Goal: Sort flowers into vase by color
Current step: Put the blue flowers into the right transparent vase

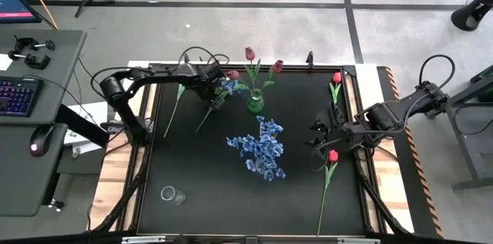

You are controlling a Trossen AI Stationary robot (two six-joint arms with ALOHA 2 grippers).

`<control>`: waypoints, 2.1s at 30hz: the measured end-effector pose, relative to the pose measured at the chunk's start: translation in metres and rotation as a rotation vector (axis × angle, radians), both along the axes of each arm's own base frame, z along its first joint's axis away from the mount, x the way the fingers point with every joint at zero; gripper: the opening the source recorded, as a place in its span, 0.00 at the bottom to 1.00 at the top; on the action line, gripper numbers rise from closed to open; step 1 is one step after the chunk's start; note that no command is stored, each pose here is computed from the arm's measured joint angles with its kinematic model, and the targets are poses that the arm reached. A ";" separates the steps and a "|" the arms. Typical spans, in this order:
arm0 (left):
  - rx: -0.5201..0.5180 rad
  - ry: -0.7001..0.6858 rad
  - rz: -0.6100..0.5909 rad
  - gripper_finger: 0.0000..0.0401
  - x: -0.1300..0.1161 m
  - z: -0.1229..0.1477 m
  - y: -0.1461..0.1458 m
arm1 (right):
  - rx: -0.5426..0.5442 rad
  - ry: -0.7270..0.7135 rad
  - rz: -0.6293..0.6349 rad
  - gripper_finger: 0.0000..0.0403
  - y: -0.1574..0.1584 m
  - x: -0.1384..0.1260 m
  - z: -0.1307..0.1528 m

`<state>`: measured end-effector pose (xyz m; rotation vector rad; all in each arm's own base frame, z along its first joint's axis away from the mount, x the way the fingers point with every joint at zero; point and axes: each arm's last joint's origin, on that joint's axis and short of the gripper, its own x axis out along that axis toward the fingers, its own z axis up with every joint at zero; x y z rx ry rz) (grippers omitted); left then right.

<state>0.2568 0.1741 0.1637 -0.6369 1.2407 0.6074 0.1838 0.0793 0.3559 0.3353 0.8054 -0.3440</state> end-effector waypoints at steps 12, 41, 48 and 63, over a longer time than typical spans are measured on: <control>0.033 -0.076 -0.046 0.54 0.013 0.004 -0.008 | -0.005 0.010 0.000 0.63 0.000 -0.001 -0.001; 0.080 -0.018 0.114 0.60 -0.002 -0.025 -0.020 | -0.015 0.017 0.003 0.63 -0.001 -0.001 -0.001; 0.141 0.024 0.073 0.45 -0.003 -0.027 -0.019 | -0.015 0.017 0.002 0.63 -0.001 -0.001 -0.001; 0.366 -0.139 0.134 0.01 -0.042 0.072 -0.034 | -0.031 0.019 0.018 0.63 -0.001 -0.001 -0.001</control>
